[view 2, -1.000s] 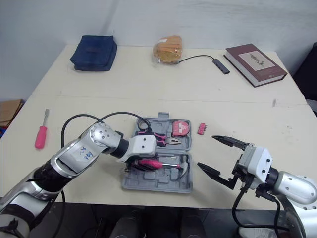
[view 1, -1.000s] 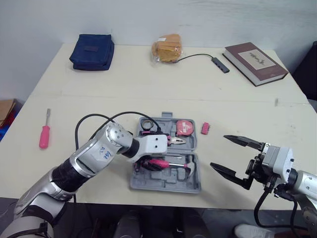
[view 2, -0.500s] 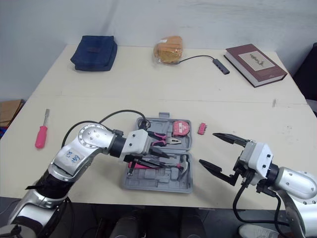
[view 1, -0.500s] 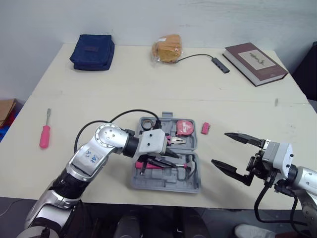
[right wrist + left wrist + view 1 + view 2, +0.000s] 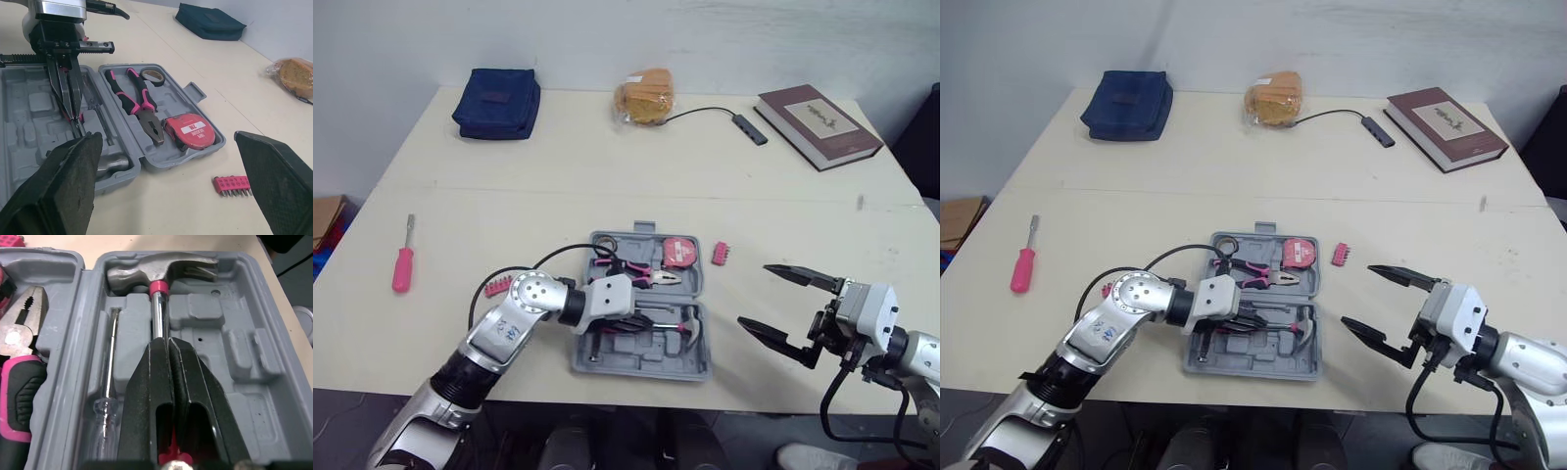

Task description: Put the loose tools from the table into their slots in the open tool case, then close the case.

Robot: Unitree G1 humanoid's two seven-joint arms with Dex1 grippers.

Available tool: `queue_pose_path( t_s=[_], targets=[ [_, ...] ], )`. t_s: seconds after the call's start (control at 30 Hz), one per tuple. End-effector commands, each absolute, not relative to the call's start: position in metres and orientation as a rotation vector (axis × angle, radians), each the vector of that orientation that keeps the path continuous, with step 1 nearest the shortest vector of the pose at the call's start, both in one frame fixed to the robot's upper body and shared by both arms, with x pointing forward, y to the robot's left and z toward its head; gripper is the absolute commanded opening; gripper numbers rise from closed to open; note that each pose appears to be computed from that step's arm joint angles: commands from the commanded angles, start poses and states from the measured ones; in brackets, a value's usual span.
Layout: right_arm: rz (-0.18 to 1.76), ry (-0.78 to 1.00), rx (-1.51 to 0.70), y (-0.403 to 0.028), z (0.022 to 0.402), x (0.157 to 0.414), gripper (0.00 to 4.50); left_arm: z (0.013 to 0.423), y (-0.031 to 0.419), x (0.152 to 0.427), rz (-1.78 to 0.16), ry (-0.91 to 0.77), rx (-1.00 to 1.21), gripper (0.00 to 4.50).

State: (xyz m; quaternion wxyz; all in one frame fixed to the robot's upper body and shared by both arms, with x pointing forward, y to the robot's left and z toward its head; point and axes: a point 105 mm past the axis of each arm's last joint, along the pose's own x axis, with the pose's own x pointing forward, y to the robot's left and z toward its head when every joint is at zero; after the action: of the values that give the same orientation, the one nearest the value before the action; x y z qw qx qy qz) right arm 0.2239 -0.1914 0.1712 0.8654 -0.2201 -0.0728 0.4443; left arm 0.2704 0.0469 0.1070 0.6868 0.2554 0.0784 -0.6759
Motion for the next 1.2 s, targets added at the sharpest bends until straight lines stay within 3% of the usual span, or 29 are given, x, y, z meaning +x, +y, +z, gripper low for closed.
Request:
queue_pose_path(
  t_s=[0.03,0.27,0.53,0.7,0.77,1.0,1.13,1.2],
  targets=[
    [0.918,-0.191,-0.500,-0.193,0.182,0.221,4.50,0.090,0.054,0.274,-1.478,0.267,0.590,0.04],
    [0.901,-0.188,-0.496,-0.195,0.181,0.220,4.50,0.072,0.058,0.277,-1.425,0.380,0.559,0.04],
    [0.880,-0.191,-0.486,-0.195,0.177,0.216,4.50,0.023,0.070,0.259,-1.376,0.722,0.456,0.04],
    [0.876,-0.193,-0.481,-0.195,0.175,0.215,4.50,0.013,0.074,0.259,-1.341,0.773,0.447,0.04],
    [0.870,-0.195,-0.480,-0.196,0.175,0.215,4.50,0.020,0.069,0.265,-1.344,0.718,0.429,0.04],
    [0.814,-0.163,-0.513,-0.220,0.173,0.212,4.50,0.113,0.048,0.277,-1.490,0.079,0.295,0.04],
    [0.742,-0.125,-0.554,-0.256,0.172,0.210,4.50,0.142,0.074,0.280,-1.447,-0.061,0.258,0.04],
    [0.719,-0.094,-0.585,-0.274,0.170,0.208,4.50,0.152,0.093,0.280,-1.409,-0.095,0.232,0.55]
  ],
)
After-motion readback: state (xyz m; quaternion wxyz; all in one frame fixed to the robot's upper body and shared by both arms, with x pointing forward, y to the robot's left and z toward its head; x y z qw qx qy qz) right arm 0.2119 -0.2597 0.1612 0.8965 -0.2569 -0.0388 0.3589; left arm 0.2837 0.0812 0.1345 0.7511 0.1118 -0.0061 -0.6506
